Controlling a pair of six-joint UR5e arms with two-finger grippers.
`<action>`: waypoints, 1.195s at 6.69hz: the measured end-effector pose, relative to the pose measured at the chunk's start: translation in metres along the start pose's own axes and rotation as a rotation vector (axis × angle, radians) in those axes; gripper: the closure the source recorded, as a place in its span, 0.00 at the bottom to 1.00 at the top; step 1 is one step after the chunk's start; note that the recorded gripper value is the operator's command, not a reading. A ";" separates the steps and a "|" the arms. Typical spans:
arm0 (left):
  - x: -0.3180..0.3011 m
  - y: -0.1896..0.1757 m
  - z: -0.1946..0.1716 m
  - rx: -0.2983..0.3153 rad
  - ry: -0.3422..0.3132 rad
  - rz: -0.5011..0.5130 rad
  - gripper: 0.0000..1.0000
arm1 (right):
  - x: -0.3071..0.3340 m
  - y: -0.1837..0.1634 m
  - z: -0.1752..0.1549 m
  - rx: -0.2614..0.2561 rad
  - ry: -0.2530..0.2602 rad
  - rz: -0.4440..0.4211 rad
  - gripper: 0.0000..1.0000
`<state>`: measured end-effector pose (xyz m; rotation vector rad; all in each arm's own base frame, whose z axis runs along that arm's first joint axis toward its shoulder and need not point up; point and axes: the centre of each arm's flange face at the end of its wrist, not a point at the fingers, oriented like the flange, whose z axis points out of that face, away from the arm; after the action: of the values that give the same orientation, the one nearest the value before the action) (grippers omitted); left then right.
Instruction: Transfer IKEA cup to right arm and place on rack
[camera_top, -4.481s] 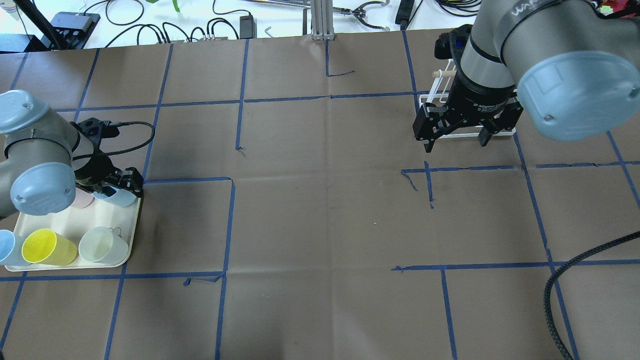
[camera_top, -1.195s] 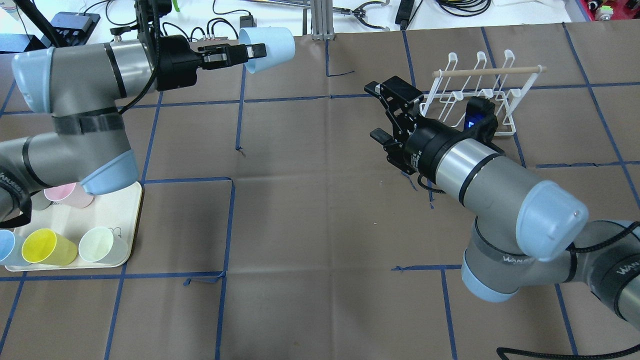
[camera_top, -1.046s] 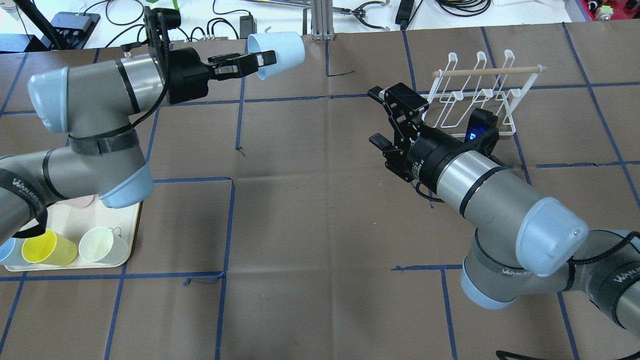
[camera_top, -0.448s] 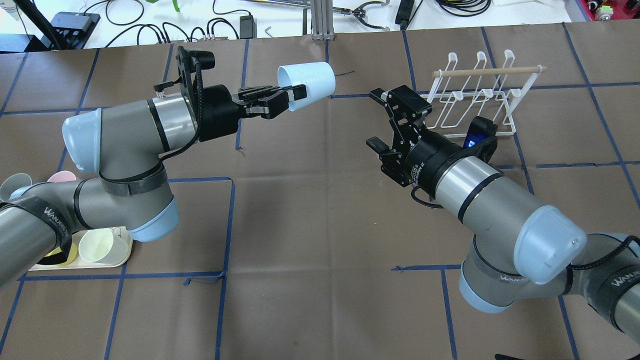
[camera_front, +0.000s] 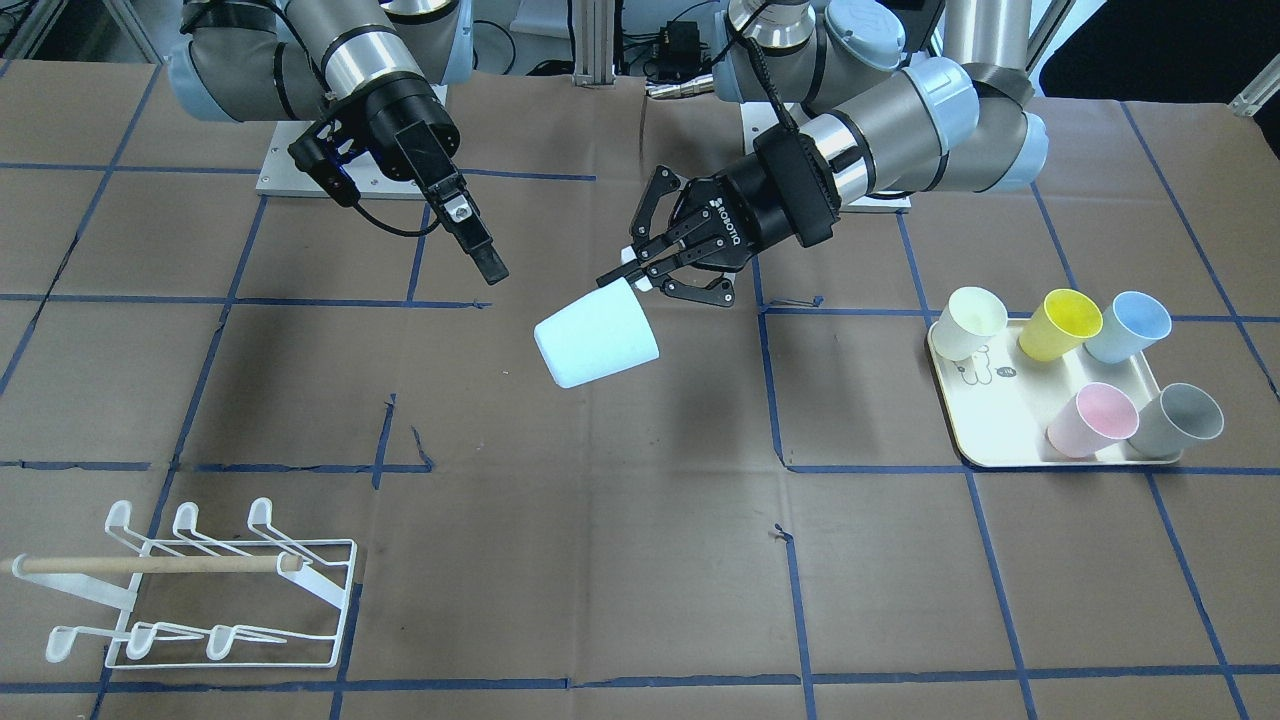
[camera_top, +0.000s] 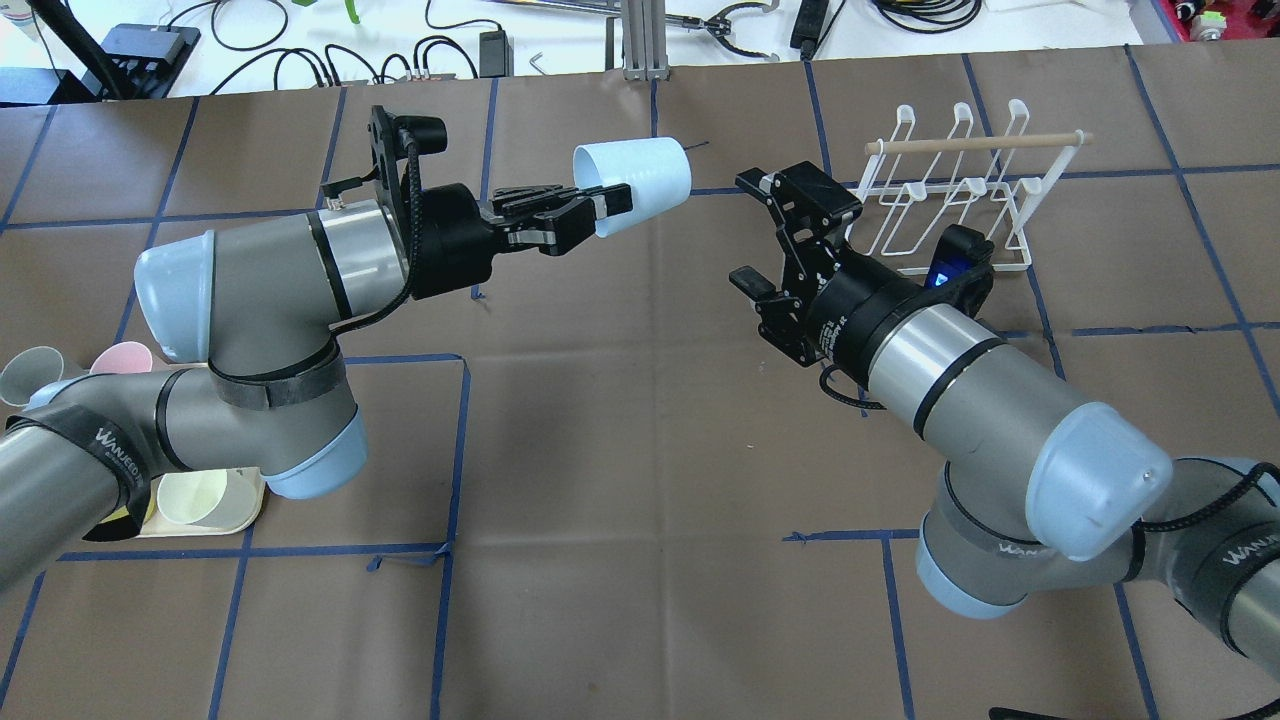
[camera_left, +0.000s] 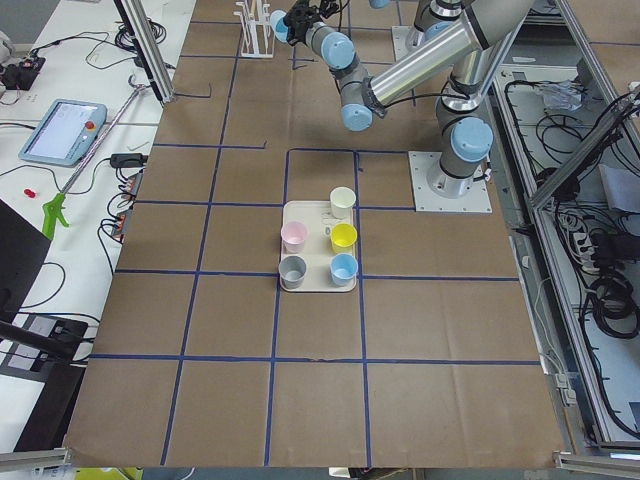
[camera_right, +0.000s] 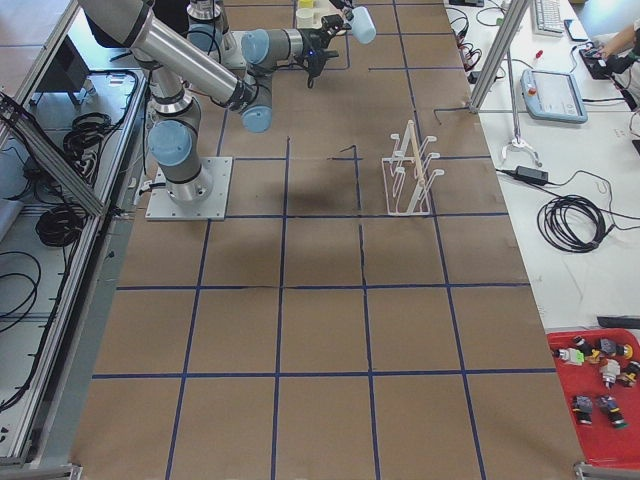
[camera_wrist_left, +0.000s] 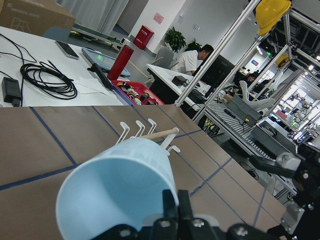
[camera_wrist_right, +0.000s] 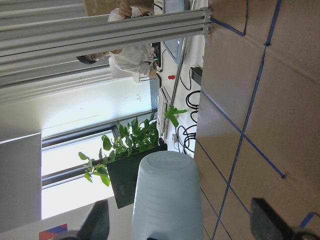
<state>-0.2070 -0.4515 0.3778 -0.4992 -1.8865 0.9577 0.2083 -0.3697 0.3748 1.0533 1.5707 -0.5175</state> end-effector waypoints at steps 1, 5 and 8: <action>0.002 0.000 0.001 -0.001 0.002 -0.001 1.00 | -0.008 0.003 0.006 -0.005 0.012 0.002 0.00; 0.003 0.000 0.001 -0.002 0.004 -0.001 1.00 | -0.011 0.007 0.046 -0.002 0.060 0.000 0.00; 0.003 0.000 0.001 -0.001 0.003 -0.003 1.00 | -0.022 0.002 0.082 -0.002 0.060 -0.011 0.00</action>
<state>-0.2094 -0.4501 0.3795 -0.4983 -1.8849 0.9535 0.2545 -0.4410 0.3721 1.0680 1.6294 -0.4956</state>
